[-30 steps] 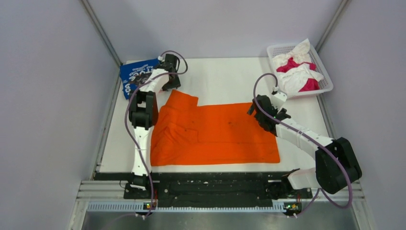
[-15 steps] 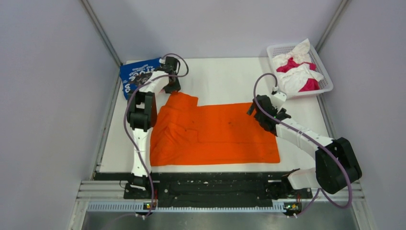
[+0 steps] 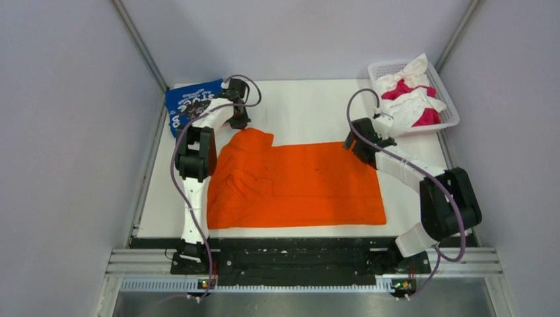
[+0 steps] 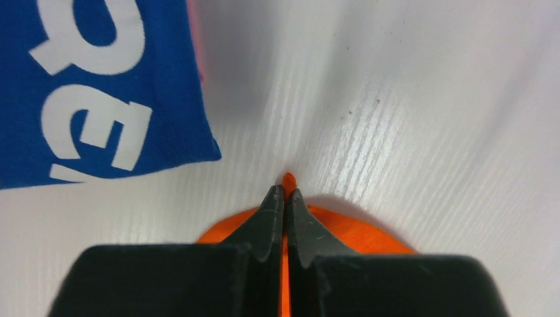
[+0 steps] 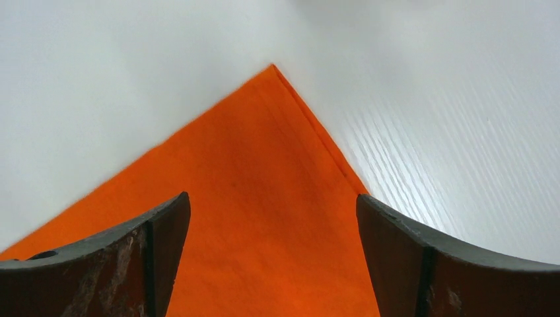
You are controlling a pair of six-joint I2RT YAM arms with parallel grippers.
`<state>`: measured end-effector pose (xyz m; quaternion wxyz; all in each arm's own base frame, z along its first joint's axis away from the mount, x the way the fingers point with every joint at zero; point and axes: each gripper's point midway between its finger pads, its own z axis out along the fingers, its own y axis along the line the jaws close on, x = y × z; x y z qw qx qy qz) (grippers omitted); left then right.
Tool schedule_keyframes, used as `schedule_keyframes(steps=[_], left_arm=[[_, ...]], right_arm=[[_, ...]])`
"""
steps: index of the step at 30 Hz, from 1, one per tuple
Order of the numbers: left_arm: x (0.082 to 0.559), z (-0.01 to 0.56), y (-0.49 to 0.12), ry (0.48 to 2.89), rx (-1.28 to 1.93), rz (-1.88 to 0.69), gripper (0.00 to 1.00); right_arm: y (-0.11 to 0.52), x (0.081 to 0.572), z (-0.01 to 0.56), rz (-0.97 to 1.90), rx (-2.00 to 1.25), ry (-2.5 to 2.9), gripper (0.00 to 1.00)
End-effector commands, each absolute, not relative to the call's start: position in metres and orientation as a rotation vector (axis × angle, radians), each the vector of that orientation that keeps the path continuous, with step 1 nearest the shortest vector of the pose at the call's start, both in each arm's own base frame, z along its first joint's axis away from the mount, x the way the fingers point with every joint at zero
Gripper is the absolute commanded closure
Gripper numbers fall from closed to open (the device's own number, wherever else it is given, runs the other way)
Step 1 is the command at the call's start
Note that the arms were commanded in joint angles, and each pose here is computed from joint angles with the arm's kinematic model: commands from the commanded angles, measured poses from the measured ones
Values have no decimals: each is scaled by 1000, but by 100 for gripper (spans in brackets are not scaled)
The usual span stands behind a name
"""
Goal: Fold and stack the t-shirts
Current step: Grab the side of the flattened tshirt furthest away from the robot with both arms
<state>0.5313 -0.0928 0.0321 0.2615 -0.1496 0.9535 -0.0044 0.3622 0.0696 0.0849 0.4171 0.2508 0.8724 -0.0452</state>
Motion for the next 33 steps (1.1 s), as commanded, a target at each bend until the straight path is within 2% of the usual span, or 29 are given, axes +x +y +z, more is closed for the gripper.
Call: schedule_keyframes(steps=[1,7,12,21,33], left_arm=[[522,70,-111,2549,-341,-92,100],[500,111,-134,2484,-266,-146,100],[475,127,-140,2444,-250,-131,100],[436,123,-135,2459,-270,-128,100],[420,131,-134,2447,-269,-146,100]], right_arm=[[66,413,100,-169,562,2194,8],[58,456,71,-299,515,2287,21],[50,476,46,-346,520,2348,36],[47,464,31,-354,517,2391,49],[29,436,34,-438,509,2399,54]])
